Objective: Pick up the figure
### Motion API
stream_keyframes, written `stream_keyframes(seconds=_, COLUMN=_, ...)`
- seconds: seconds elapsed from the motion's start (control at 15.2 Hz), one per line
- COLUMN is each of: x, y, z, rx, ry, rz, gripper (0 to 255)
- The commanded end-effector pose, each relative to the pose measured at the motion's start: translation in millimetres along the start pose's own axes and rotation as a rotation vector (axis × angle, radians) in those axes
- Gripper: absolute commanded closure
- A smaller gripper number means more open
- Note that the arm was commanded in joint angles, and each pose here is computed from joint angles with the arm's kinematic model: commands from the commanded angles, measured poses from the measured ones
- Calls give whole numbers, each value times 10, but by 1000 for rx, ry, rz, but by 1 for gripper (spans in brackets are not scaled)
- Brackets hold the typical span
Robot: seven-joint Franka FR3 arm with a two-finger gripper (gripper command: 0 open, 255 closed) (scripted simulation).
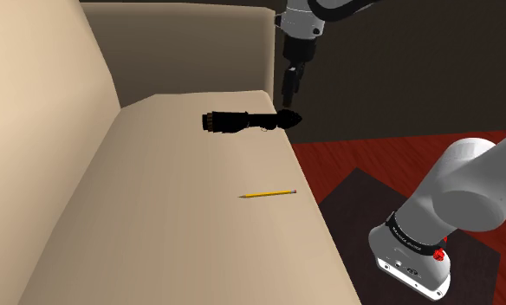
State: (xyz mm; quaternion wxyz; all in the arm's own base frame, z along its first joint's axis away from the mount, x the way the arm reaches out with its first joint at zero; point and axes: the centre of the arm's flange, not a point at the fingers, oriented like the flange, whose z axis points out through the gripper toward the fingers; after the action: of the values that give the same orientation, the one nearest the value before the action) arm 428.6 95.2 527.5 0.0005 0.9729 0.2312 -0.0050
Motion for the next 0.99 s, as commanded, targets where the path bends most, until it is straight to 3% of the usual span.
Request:
stream_keyframes(seconds=0.0, x=233, y=-77, z=41, rx=17, ry=5, rz=-46, gripper=0)
stream_keyframes(seconds=0.46, x=956, y=-431, z=159, rx=73, ry=21, rz=-192, gripper=0)
stream_keyframes(seconds=0.92, x=959, y=-431, z=528, rx=73, ry=21, rz=-192, gripper=0)
